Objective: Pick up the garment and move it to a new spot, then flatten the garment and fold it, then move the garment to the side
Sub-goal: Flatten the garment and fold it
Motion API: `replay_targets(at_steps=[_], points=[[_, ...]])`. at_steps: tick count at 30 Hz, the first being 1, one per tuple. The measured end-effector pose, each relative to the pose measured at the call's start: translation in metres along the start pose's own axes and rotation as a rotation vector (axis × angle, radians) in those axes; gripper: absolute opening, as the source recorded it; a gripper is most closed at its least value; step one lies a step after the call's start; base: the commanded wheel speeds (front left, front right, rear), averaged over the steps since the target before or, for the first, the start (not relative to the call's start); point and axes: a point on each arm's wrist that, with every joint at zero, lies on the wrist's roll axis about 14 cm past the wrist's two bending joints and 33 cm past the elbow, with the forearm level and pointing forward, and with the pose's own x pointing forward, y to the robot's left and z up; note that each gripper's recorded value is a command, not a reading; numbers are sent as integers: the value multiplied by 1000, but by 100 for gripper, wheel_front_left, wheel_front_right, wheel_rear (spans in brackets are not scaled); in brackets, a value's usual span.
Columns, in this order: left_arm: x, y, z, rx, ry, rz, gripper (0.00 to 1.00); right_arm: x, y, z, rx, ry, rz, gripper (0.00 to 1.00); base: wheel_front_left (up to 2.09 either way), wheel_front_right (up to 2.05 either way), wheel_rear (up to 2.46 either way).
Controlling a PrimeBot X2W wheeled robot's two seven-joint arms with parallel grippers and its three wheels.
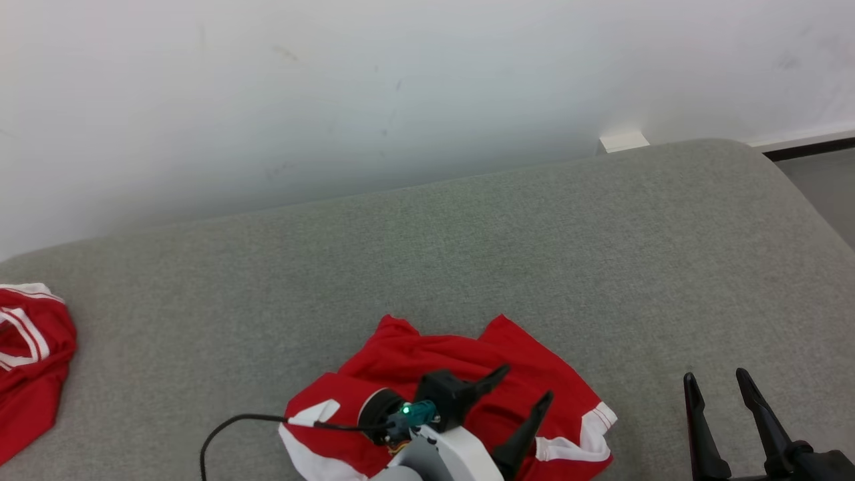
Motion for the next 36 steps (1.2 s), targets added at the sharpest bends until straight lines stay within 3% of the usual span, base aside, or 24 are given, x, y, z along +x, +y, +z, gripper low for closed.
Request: replay_targets(at_steps=[8,16,26,36], points=[[-37,36,14,19,-59,170,100,6,13,6,8,-23,44,100,0,0,0],[-59,33,13,-1,-28,200,100,8,22,7,8,-30,75,100,0,0,0],[-36,-11,-7,-60,73,44,100,10,19,6,-6,-20,62,100,0,0,0],[-14,-15,-63,-84,265,-32,100,10,-13,-1,-30,14,-43,100,0,0,0]])
